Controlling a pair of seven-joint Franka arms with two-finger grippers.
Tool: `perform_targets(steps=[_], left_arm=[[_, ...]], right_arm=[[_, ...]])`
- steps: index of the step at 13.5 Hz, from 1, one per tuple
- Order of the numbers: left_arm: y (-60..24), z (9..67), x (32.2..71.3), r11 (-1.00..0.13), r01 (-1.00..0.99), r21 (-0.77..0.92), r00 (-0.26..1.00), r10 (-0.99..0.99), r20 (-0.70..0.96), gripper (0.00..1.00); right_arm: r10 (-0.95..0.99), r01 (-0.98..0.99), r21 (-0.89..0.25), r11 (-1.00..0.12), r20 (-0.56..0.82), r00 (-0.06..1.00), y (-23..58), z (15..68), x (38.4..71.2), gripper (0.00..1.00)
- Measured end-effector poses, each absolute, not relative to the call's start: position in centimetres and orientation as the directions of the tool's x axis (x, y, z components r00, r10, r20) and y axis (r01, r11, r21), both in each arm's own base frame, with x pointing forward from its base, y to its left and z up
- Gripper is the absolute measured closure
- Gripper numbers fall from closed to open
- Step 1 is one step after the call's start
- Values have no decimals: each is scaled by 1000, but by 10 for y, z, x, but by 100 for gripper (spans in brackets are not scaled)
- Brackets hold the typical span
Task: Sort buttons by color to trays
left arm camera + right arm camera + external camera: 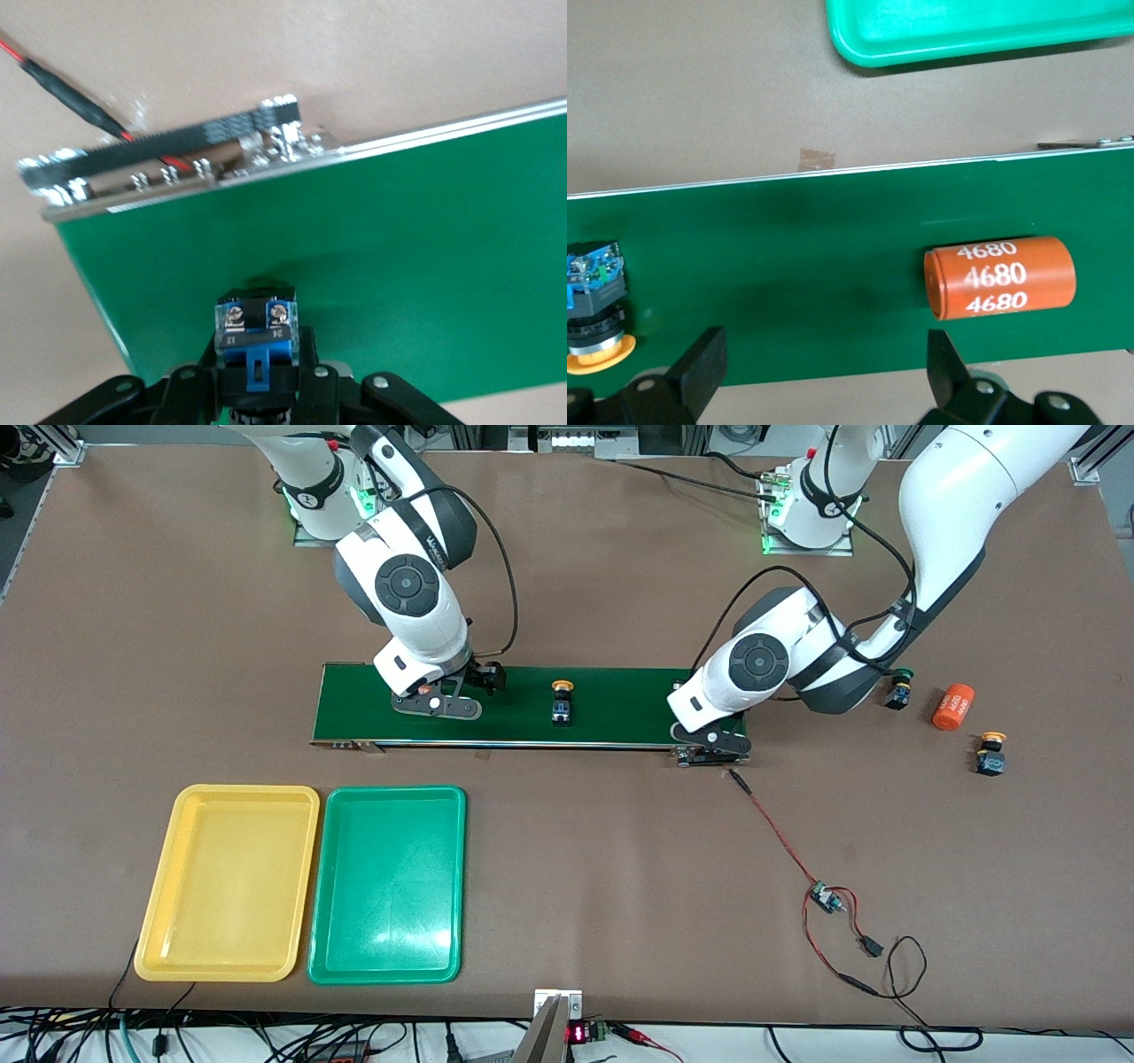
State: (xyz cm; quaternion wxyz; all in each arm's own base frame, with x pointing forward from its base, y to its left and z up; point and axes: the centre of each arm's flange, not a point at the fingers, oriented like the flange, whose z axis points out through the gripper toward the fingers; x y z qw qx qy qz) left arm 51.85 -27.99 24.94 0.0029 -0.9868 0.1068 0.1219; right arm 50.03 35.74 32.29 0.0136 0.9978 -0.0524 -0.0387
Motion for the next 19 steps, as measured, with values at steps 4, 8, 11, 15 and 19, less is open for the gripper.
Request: perform_targets(steps=[4, 8, 11, 15, 19], left_arm=[[-282, 245, 517, -974, -228, 12, 945, -224, -238, 42], [-276, 262, 537, -979, -204, -6, 952, -197, -235, 0], [-256, 302, 571, -986, -153, -62, 959, -133, -250, 0], [-223, 335, 603, -994, -75, -80, 971, -55, -234, 0], [-156, 334, 625, -996, 29, -79, 966, 48, -254, 0]], right_arm=[[-137, -135, 27, -991, -82, 987, 363, 316, 502, 0], [-138, -136, 25, -990, -85, 987, 370, 314, 501, 0], [-139, -138, 24, -990, -84, 987, 370, 314, 502, 0], [-144, -143, 25, -989, -83, 986, 369, 314, 503, 0], [-149, -148, 25, -989, -82, 985, 367, 314, 505, 0]])
